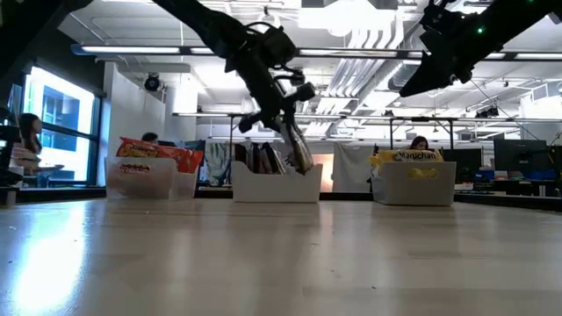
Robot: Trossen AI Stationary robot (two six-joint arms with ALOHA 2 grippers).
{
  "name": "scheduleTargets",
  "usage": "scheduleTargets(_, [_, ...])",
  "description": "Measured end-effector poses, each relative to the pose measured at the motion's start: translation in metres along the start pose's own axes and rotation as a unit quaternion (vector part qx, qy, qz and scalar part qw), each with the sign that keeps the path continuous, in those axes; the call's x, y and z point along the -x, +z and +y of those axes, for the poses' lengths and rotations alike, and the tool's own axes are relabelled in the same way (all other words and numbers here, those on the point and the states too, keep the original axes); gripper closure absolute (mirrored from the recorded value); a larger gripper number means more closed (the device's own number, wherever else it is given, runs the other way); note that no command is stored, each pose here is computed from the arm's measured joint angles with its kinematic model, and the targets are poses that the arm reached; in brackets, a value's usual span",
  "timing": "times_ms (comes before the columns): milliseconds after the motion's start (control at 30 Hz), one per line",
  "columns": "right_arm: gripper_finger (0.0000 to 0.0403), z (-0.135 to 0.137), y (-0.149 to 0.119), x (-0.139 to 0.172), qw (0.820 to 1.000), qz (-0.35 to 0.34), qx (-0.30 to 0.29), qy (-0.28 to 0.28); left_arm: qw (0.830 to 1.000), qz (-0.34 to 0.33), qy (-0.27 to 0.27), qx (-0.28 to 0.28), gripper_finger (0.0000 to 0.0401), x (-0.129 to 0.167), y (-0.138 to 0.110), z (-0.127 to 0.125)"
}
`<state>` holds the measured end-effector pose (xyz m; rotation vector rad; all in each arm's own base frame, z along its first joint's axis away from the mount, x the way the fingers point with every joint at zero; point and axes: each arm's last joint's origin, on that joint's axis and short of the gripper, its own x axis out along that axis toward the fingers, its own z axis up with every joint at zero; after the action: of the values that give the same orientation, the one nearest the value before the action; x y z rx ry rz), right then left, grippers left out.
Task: Sort Maruchan noodles
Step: Put the black noodle pack into the white bin
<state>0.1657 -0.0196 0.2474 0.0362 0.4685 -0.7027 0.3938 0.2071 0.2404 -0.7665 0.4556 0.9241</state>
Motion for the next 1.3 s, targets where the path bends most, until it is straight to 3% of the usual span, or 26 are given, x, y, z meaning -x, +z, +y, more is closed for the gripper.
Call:
scheduleTargets(267, [0.0402, 0.000, 0.000, 0.000, 1.000, 0.002, 0.003, 0.000, 1.000, -0.018, -0.009, 0.005, 0.0368, 0.012, 0.007, -0.004])
scheduleTargets(467, [0.0403, 0.000, 0.000, 0.000, 1.000, 0.002, 0.003, 0.000, 0.999, -0.044, 0.019, 0.020, 0.0367, 0.015, 0.016, 0.004])
scheduleTargets(833, [0.0403, 0.000, -0.001, 0.000, 1.000, 0.003, 0.002, 0.002, 0.999, -0.009, 0.033, 0.016, 0.0366, -0.008, -0.005, 0.004])
scheduleTargets(1300, [0.0403, 0.000, -0.001, 0.000, 1.000, 0.004, 0.003, 0.005, 0.997, -0.040, 0.061, 0.014, 0.0366, -0.001, 0.001, 0.005])
